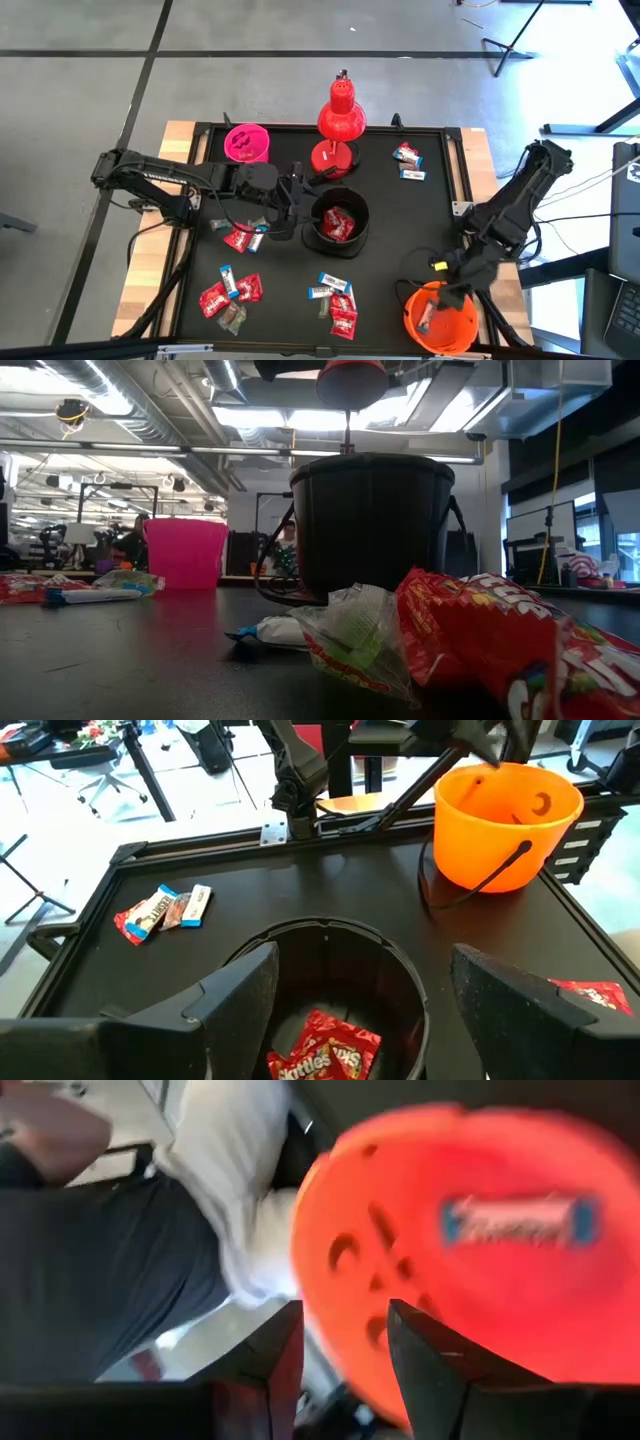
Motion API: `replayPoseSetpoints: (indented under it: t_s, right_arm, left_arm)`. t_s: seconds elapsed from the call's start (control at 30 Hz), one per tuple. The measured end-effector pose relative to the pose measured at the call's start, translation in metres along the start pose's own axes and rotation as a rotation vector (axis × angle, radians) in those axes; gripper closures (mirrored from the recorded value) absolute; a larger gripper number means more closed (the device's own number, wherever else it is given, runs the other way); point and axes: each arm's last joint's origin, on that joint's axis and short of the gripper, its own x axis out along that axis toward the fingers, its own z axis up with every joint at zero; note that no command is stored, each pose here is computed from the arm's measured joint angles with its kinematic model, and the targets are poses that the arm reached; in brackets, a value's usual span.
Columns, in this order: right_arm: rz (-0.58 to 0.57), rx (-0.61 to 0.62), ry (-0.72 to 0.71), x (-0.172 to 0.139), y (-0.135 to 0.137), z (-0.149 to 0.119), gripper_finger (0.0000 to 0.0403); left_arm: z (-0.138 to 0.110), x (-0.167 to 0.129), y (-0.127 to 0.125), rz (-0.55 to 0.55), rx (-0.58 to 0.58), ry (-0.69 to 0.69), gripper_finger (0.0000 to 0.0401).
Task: Organize candy in baskets
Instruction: Adjust the orange bucket
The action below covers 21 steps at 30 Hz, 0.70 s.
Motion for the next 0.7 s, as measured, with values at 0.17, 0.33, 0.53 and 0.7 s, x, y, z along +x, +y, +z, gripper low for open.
replayPoseSetpoints:
  t_s: [0.17,0.33,0.53,0.7]
  right_arm:
    - [-0.075,-0.134,-0.161,-0.013,-0.009,0.030,0.0272]
    - [-0.242,-0.186,-0.351,-0.034,-0.028,0.064,0.0276]
    - [-0.384,-0.150,-0.210,-0.048,-0.052,0.083,0.0276]
    - [-0.334,-0.255,-0.092,-0.047,-0.050,0.080,0.0276]
  left_arm:
    - [0.000,0.000,0.000,0.005,0.000,0.000,0.0117]
    - [0.000,0.000,0.000,0.005,0.000,0.000,0.0117]
    - [0.000,0.000,0.000,0.006,0.000,0.001,0.0117]
    - [0.000,0.000,0.001,0.008,0.007,0.001,0.0117]
